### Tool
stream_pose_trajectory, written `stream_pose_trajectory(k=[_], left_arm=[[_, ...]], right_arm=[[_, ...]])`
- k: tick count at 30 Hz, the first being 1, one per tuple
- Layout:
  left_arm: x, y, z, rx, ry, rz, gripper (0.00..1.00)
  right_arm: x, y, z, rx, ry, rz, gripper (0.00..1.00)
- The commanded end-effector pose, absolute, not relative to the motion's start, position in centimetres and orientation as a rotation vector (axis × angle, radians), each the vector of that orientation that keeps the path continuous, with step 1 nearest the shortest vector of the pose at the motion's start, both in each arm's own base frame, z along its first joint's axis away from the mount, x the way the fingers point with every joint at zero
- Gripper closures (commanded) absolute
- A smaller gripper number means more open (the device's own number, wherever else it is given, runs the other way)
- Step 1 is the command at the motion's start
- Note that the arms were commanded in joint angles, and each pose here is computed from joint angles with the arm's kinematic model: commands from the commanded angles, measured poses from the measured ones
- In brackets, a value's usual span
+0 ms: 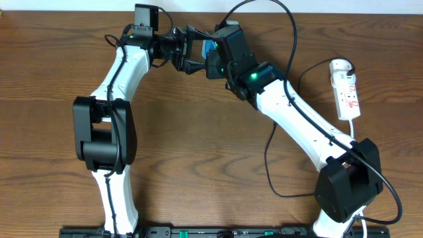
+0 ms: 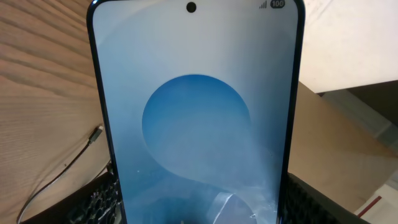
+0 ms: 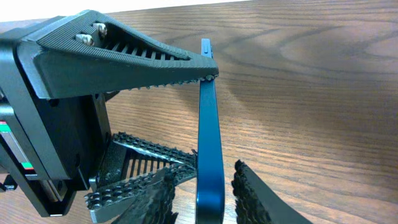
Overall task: Plug charger to phone and switch on socket
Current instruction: 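Close the right gripper on the phone's side edge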
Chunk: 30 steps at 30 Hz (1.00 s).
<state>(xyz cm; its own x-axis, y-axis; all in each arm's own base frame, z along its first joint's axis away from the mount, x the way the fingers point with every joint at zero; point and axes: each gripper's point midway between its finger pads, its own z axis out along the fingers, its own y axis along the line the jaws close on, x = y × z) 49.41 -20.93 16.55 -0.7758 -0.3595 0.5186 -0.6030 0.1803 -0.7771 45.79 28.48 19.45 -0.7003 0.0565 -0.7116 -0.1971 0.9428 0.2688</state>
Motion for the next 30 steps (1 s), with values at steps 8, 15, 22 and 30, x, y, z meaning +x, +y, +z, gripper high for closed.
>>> stream_pose_trajectory(k=[8,15,22,30], left_arm=[[48.68,-21.15,19.50,0.838,-2.206,1.710,0.25],[48.67,-21.15,19.50,0.838,-2.206,1.710,0.25],[48.68,-21.15,19.50,0.838,-2.206,1.710,0.25],[48.70,-21.14,19.48,0.839,-2.208,1.710,0.14]], right_arm=[[46.27,28.84,19.91,-0.089,2.289,0.415,0.80],[46.37,28.92,20.07,-0.088,2.281,0.419,0.89],[46.36,28.93,20.07,-0.088,2.281,0.420,0.99],[46.53,28.89,20.22,-0.023,2.280,0.451,0.99]])
